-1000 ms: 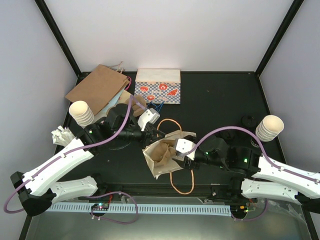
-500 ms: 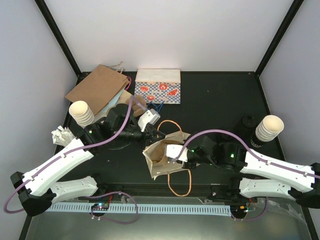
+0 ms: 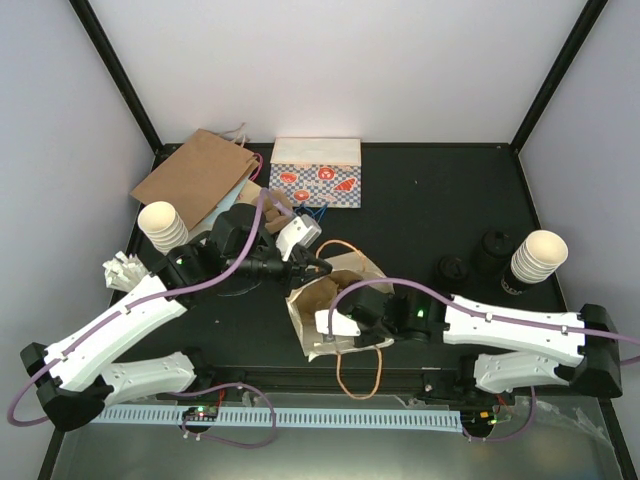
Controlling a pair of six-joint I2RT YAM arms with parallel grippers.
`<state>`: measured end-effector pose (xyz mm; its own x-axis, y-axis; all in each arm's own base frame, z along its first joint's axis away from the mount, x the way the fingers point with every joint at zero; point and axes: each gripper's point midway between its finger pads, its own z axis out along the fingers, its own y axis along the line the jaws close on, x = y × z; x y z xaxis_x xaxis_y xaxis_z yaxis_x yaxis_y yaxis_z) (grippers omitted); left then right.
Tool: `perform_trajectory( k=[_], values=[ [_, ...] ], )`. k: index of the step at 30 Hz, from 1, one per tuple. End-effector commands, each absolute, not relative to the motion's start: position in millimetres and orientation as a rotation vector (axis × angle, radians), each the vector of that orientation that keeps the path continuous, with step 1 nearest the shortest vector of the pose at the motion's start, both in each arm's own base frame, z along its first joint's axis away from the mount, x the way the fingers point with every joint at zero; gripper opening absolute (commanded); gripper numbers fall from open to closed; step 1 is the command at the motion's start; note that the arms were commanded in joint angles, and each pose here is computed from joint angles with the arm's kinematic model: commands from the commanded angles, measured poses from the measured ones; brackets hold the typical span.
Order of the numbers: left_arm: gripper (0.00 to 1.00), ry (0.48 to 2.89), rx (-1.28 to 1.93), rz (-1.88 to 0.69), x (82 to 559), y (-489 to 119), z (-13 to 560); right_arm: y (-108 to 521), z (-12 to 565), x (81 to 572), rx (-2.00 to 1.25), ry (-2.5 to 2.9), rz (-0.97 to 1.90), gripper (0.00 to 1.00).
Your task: Pack the takeout coffee
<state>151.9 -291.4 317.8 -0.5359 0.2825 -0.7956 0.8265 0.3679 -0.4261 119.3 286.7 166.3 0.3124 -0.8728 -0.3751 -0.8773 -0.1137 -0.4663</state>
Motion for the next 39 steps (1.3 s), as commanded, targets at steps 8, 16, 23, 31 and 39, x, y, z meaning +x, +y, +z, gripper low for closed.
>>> perform_trajectory(
  k=[8,16,23,31,39],
  values=[
    [0.02,1.906,1.058,-1.139,139.4,-286.8,322.8,282.4,112.1,101.8,-2.081,1.487,-0.087,0.01],
    [0.01,1.932,1.119,-1.228,117.5,-288.3,300.7,285.9,87.1,103.7,-2.055,1.56,-0.159,0.01],
    [0.01,1.942,1.151,-1.272,103.3,-292.0,290.9,298.7,111.7,130.0,-1.883,1.492,-0.257,0.01],
    [0.02,1.918,1.165,-1.308,96.5,-296.3,294.6,306.2,129.9,159.5,-1.713,1.486,-0.374,0.01],
    [0.02,1.927,1.162,-1.3,100.0,-299.5,293.9,311.6,153.3,160.2,-1.63,1.424,-0.309,0.01]
  ],
)
